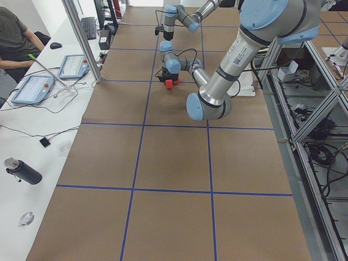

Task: Form red blocks into L shape at center
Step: 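Lower the red cube beside the farther center cube and open the left gripper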

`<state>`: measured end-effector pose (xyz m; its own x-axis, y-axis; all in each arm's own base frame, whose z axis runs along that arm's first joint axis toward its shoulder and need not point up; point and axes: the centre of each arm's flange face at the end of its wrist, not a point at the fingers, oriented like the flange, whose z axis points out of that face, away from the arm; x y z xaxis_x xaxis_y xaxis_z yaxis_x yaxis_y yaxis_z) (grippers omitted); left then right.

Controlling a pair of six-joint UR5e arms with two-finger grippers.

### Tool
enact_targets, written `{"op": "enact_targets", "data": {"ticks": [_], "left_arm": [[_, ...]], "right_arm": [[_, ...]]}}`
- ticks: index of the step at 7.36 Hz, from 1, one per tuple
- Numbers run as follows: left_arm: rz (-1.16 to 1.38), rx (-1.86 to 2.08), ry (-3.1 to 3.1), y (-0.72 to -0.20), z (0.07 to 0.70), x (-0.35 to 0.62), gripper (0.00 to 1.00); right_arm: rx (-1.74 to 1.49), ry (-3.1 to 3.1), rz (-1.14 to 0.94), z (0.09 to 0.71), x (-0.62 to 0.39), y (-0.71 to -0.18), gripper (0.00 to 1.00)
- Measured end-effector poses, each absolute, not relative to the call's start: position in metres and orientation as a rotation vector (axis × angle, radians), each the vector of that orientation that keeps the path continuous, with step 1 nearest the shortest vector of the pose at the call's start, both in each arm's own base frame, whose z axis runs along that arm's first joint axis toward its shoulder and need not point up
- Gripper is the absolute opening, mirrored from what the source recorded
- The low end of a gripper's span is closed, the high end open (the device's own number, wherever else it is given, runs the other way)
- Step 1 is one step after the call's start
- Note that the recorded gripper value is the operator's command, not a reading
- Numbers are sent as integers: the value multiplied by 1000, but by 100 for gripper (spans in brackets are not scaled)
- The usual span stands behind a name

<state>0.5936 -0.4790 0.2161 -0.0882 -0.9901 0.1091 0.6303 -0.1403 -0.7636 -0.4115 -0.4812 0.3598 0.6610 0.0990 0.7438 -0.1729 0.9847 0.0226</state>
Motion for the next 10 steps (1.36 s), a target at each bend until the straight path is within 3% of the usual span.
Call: {"op": "enact_targets", "data": {"ticks": [2,3,4,10], "left_arm": [[-1587,-749,649,-479,216,594,0],[-1586,-749,649,-479,216,594,64],[-1586,-749,650,-479,216,594,100],[-1585,-765,666,-476,206,583,100]], "right_arm": [[94,-835,154,360,-412,-481,100],[94,-835,154,360,-412,-481,100],[94,-835,154,360,-412,-481,100],[95,-839,157,357,-411,-481,100]]}}
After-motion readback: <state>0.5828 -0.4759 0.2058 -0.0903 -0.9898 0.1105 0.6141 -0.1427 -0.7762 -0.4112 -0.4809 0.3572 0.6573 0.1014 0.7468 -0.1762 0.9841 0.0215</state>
